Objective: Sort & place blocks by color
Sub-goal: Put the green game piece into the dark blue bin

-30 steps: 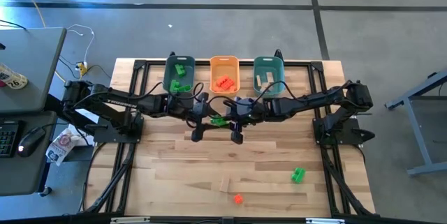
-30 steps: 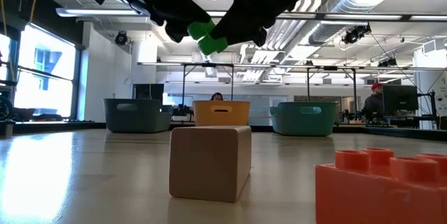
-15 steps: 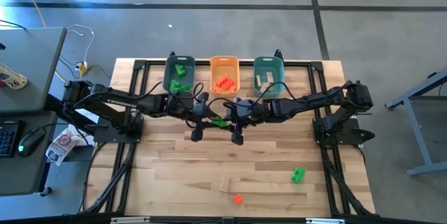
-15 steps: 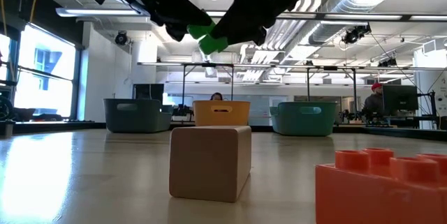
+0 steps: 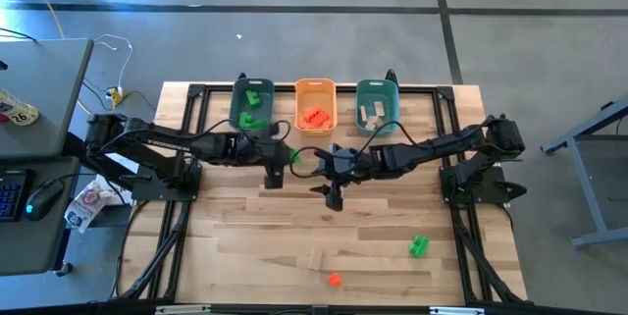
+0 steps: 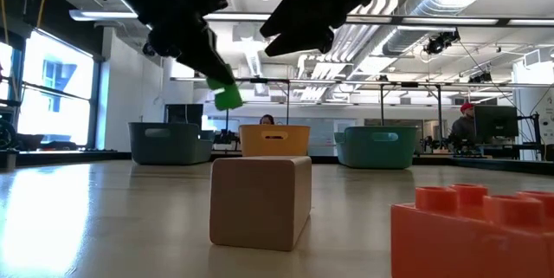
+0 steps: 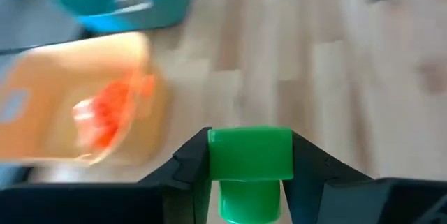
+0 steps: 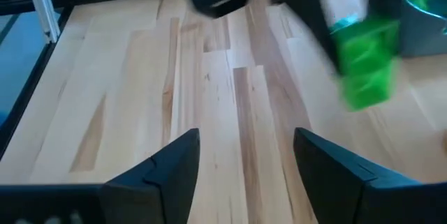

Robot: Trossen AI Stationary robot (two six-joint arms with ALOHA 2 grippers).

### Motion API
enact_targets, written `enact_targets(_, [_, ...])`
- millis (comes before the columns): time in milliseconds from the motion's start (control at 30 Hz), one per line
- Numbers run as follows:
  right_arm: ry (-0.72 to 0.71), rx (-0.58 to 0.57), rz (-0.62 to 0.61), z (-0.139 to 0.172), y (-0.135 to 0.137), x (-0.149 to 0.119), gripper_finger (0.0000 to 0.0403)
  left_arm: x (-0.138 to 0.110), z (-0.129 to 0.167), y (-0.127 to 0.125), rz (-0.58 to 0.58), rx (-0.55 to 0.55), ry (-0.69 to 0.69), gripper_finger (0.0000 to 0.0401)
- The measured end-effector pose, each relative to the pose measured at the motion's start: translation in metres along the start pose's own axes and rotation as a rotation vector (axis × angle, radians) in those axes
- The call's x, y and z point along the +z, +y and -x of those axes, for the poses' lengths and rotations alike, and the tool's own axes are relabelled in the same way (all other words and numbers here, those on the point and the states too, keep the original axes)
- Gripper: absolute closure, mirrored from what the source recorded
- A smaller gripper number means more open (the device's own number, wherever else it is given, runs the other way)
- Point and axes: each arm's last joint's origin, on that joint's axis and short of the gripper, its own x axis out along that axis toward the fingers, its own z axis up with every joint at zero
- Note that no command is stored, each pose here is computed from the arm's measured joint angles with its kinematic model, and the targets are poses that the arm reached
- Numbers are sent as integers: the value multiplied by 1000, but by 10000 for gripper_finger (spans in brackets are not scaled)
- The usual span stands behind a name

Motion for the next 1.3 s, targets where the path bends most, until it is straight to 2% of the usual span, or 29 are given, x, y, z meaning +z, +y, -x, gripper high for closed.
enact_targets(200, [13,15,12,0,7,-2,187,-4,13,14,-19,186,55,293])
enact_targets(333, [15,23,18,1,11,-3,187,-7,25,33,2,335,84,293])
enact_targets(433, [17,29,23,1,13,-4,187,-10,30,52,51,413,97,293])
enact_targets(567, [18,33,26,1,15,-4,187,-19,30,79,135,458,125,293])
enact_targets(667, [19,33,26,1,15,-4,187,-29,30,101,233,503,147,293])
enact_targets(867, [20,32,26,1,15,-4,187,-47,31,132,425,478,150,293])
enact_targets(1067, [24,32,7,1,15,-5,187,-63,35,146,570,416,176,277])
enact_targets(1300, [26,39,-15,1,19,-6,187,-70,37,148,628,377,209,278])
